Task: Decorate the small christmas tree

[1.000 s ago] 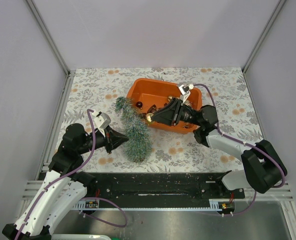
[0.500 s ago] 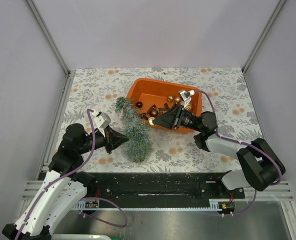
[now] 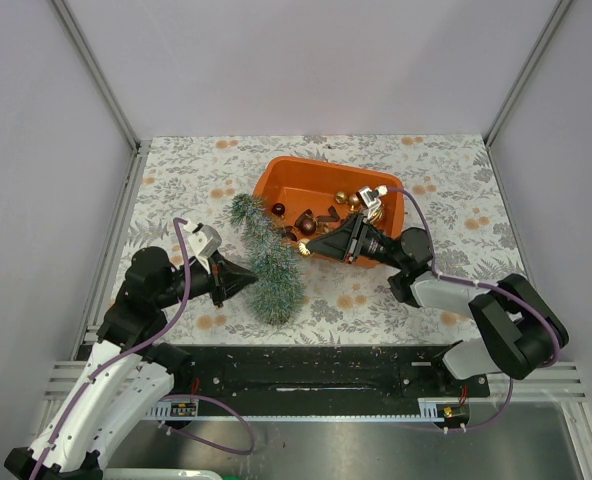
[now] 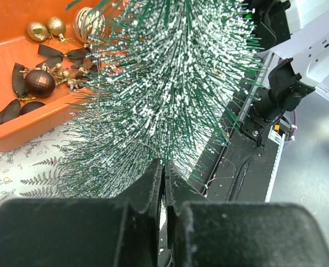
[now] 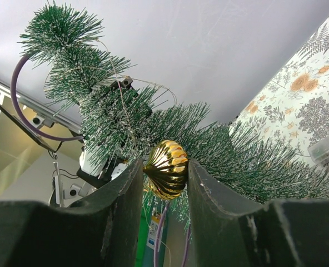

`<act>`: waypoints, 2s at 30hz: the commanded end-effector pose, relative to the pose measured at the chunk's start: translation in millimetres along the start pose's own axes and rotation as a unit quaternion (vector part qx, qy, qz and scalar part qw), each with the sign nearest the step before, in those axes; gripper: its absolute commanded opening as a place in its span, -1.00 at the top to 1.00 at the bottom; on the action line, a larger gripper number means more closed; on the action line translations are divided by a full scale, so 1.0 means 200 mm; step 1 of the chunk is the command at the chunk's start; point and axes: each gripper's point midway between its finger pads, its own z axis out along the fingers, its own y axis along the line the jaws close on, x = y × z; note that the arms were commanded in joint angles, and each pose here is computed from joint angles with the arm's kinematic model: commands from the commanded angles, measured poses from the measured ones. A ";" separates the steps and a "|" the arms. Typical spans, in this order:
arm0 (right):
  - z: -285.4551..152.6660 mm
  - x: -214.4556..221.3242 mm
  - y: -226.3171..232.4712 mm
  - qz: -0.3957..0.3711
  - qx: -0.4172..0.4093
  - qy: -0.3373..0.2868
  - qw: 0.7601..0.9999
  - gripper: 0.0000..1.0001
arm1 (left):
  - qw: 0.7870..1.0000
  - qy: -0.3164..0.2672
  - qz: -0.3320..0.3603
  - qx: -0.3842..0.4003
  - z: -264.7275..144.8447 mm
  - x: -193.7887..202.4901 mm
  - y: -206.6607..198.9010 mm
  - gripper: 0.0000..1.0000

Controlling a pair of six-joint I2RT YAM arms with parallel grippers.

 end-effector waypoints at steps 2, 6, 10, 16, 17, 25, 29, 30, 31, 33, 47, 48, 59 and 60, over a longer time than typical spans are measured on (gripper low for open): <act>-0.03 -0.05 0.31 -0.077 -0.101 -0.022 0.992 0.77 | 0.999 -0.036 0.024 0.011 -0.03 -0.07 -0.04 0.90; -0.04 -0.07 0.42 -0.101 -0.106 -0.019 0.989 0.79 | 0.999 -0.036 0.022 0.009 -0.03 -0.07 -0.03 0.90; -0.03 -0.10 0.50 -0.138 -0.096 -0.011 0.986 0.80 | 0.999 -0.037 0.023 0.009 -0.03 -0.07 -0.03 0.90; 0.00 -0.08 0.49 -0.130 -0.097 0.002 0.987 0.83 | 0.999 -0.040 0.025 0.008 -0.04 -0.08 -0.03 0.90; 0.00 -0.08 0.48 -0.128 -0.098 0.002 0.987 0.83 | 0.999 -0.039 0.025 0.008 -0.03 -0.08 -0.04 0.90; 0.03 -0.09 0.44 -0.128 -0.089 0.006 0.988 0.86 | 0.999 -0.039 0.023 0.008 -0.04 -0.08 -0.04 0.90; 0.05 -0.09 0.43 -0.131 -0.087 0.008 0.988 0.87 | 0.999 -0.040 0.024 0.009 -0.04 -0.08 -0.04 0.90; 0.05 -0.10 0.43 -0.132 -0.086 0.007 0.987 0.87 | 0.999 -0.040 0.026 0.009 -0.04 -0.09 -0.04 0.90; 0.05 -0.10 0.42 -0.133 -0.085 0.007 0.987 0.88 | 0.999 -0.041 0.027 0.009 -0.04 -0.09 -0.04 0.90; 0.06 -0.11 0.41 -0.134 -0.084 0.007 0.987 0.89 | 0.999 -0.040 0.026 0.009 -0.04 -0.09 -0.04 0.90; 0.09 -0.10 0.46 -0.129 -0.097 0.003 0.987 0.91 | 0.999 -0.039 0.021 0.005 -0.04 -0.07 -0.03 0.90; 0.09 -0.09 0.46 -0.128 -0.099 0.005 0.987 0.91 | 0.999 -0.038 0.020 0.002 -0.04 -0.06 -0.02 0.90; 0.06 -0.04 0.49 -0.119 -0.098 0.004 0.988 0.92 | 0.999 -0.034 0.010 -0.009 -0.02 -0.04 0.01 0.90; 0.06 -0.04 0.50 -0.121 -0.097 0.004 0.988 0.92 | 0.999 -0.032 0.008 -0.007 -0.02 -0.03 0.01 0.90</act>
